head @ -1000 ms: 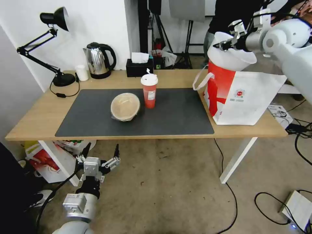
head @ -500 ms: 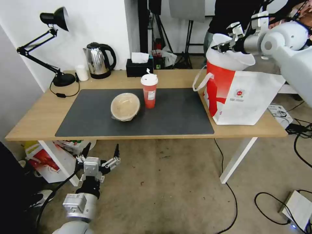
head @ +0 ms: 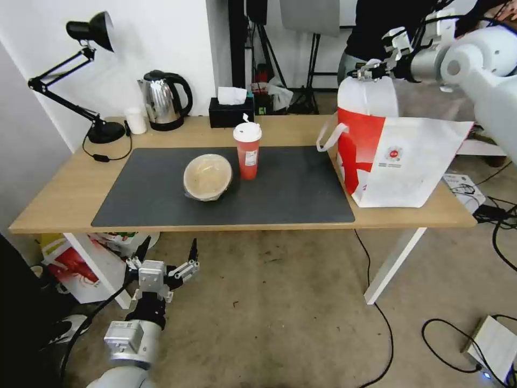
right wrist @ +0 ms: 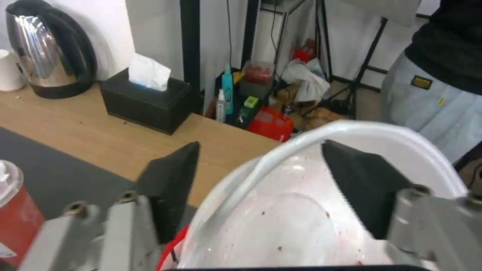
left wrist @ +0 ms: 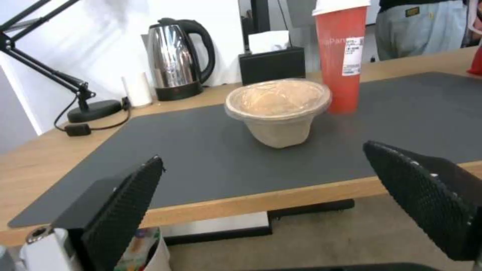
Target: Pick up the trash from the table and place it into the takeout bag.
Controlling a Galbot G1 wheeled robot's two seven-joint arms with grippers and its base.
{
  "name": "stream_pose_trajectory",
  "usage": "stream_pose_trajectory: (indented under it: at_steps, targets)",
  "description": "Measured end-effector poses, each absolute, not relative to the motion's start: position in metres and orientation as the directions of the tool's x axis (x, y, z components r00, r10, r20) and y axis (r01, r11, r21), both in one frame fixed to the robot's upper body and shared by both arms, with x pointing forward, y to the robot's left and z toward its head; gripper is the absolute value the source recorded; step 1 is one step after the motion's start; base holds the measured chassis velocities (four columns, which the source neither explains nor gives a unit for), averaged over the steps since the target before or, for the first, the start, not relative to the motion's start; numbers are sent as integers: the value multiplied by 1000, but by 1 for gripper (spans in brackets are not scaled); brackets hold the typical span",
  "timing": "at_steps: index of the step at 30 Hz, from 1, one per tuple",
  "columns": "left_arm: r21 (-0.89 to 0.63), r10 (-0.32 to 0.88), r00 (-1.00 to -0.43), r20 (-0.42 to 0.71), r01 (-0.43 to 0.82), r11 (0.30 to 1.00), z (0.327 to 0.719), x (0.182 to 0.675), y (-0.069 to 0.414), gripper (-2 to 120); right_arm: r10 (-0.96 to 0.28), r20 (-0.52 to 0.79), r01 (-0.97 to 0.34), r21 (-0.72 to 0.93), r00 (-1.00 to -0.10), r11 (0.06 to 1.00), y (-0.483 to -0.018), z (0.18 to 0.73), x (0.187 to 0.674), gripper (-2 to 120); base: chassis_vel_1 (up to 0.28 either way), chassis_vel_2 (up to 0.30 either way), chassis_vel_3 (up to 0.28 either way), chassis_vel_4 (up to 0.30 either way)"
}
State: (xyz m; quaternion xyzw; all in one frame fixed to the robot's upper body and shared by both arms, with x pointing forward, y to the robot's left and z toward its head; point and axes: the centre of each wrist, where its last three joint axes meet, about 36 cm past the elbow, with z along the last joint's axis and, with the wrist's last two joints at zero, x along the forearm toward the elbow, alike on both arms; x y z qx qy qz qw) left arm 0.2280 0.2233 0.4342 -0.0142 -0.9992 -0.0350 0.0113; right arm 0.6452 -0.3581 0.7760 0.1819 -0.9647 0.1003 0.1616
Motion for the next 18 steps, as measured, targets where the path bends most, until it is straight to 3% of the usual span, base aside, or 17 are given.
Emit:
stream_pose_trajectory:
  at_steps: [7, 9, 18]
  targets:
    - [70, 28, -999, 24, 29, 997, 434, 228, 223, 100, -316, 344, -380, -139, -884, 914, -358, 780, 646, 86, 0, 0, 0, 0]
    - [70, 28, -999, 24, 29, 997, 434, 228, 223, 100, -312, 343, -378, -142, -886, 915, -358, 782, 647, 98, 0, 0, 0, 0]
    - [70, 28, -999, 24, 29, 997, 434, 228, 223, 100, -270, 337, -347, -194, -902, 918, -359, 790, 648, 100, 0, 0, 0, 0]
